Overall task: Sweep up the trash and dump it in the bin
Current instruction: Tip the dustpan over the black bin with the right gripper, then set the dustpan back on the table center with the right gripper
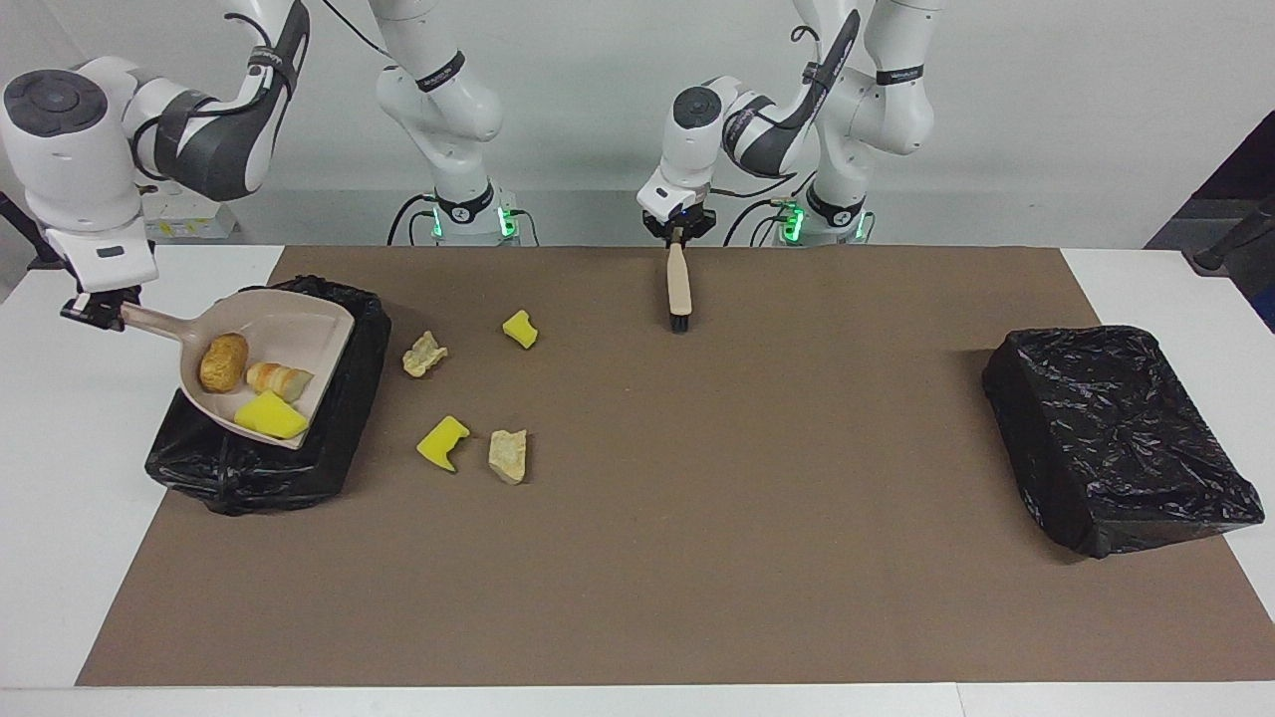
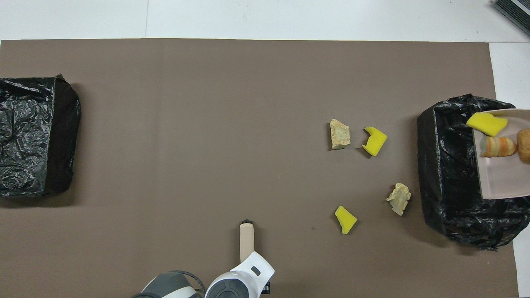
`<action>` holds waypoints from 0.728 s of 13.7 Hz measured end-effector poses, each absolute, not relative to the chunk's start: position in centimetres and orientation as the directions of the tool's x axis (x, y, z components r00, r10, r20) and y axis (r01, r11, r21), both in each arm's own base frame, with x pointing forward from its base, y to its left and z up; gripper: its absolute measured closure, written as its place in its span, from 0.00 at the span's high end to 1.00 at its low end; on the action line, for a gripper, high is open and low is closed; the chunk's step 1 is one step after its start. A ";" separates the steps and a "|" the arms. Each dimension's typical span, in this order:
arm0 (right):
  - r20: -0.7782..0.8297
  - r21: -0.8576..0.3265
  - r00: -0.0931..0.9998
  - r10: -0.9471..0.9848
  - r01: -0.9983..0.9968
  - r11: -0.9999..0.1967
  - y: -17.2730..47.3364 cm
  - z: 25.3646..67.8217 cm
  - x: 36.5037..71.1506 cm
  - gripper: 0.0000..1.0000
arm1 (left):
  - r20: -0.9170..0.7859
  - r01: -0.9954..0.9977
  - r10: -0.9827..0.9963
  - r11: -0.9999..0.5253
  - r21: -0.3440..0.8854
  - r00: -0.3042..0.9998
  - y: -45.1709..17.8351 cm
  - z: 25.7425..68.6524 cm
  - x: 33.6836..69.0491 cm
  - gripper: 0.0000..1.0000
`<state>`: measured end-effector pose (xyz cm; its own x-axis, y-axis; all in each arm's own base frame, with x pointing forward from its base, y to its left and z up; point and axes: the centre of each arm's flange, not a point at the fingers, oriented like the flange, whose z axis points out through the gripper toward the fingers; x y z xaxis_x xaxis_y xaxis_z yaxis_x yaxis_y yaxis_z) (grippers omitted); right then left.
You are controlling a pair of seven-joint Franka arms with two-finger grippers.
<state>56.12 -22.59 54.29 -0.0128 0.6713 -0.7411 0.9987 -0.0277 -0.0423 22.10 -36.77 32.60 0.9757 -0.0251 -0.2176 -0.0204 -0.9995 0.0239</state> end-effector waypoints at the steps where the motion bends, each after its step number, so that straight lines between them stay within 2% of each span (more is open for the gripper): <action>1: -0.781 -0.060 -0.040 0.623 0.998 -0.011 -21.7 54.4 56.5 0.33 | -0.213 -0.010 -0.016 -0.999 0.030 0.977 -36.3 32.8 23.2 0.89; 2: -0.813 -0.077 -0.063 0.579 0.997 0.000 -21.0 54.7 56.7 0.33 | -0.202 -0.003 -0.011 -0.999 0.039 0.979 -35.7 33.2 24.8 0.99; 3: -0.840 -0.095 -0.083 0.536 0.995 0.006 -20.7 55.0 56.8 0.33 | -0.182 -0.002 -0.009 -0.999 0.042 0.983 -35.1 33.9 26.4 1.00; 7: -0.911 -0.134 -0.125 0.393 0.991 0.005 -21.1 57.0 56.5 0.33 | -0.084 -0.021 -0.024 -0.999 0.029 0.996 -32.0 37.3 33.1 1.00; 10: -0.917 -0.121 -0.117 0.382 0.993 0.014 -21.3 60.0 55.8 0.33 | -0.047 -0.046 -0.048 -0.999 0.025 0.998 -27.8 41.2 38.7 1.00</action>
<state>55.81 -21.27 60.01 -0.1174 0.3824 -0.9165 0.9925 0.0137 -0.1214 38.71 -27.82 41.20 0.9978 -0.0475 -0.0465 -0.0464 -0.9986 0.0249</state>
